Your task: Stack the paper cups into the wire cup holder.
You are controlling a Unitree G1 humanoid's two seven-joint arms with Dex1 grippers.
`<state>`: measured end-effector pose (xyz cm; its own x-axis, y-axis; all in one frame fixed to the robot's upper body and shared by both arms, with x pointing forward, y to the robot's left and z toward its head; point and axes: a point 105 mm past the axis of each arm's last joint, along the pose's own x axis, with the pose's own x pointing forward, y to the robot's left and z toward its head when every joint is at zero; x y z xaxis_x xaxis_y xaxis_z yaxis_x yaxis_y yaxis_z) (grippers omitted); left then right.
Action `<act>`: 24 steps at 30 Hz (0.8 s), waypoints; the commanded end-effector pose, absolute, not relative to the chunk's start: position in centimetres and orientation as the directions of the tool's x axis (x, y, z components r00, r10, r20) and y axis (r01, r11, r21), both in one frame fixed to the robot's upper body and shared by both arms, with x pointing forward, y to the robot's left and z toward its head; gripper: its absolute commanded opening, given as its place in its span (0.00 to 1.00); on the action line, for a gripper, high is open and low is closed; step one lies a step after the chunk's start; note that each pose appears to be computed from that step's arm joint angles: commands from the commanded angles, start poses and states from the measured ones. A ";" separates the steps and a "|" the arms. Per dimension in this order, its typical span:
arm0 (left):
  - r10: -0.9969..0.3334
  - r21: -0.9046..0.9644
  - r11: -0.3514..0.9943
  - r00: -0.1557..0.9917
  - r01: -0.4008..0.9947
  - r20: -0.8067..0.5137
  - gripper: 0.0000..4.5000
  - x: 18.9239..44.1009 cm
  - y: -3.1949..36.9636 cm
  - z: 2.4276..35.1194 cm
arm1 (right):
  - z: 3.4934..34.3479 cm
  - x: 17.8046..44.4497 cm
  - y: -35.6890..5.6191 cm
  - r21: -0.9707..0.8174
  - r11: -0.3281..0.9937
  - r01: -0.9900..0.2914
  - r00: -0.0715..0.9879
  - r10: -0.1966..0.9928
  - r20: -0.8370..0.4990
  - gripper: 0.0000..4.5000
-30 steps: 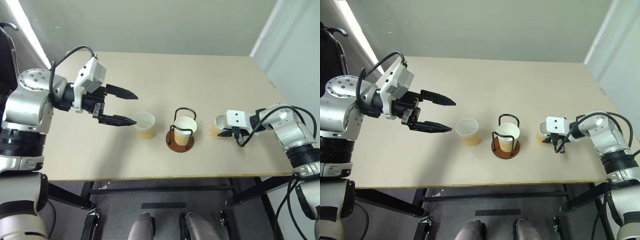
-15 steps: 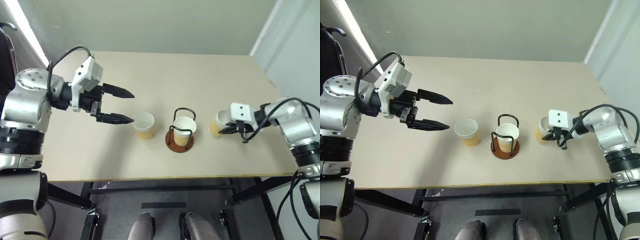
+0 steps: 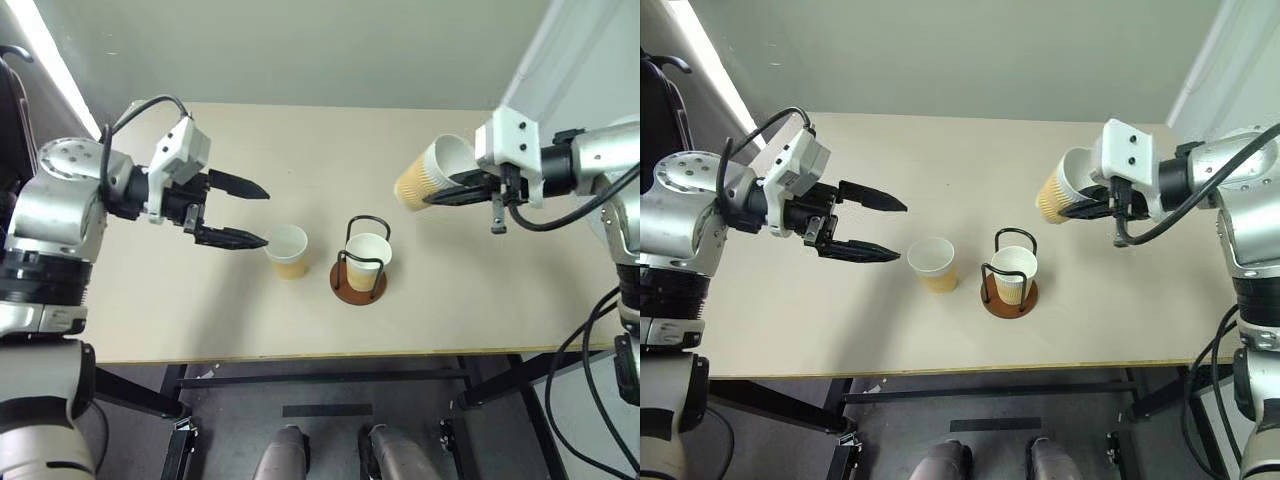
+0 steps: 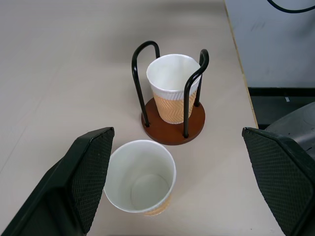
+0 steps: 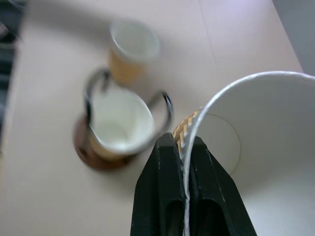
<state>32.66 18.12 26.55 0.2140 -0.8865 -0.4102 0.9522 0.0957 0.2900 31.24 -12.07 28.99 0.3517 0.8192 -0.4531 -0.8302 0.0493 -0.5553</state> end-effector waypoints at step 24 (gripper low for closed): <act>-0.895 0.319 0.028 0.166 0.947 -0.414 1.00 31.8 17.7 27.7 | 24.9 30.6 -8.3 -0.539 -0.170 -0.825 0.204 0.800 -0.565 0.01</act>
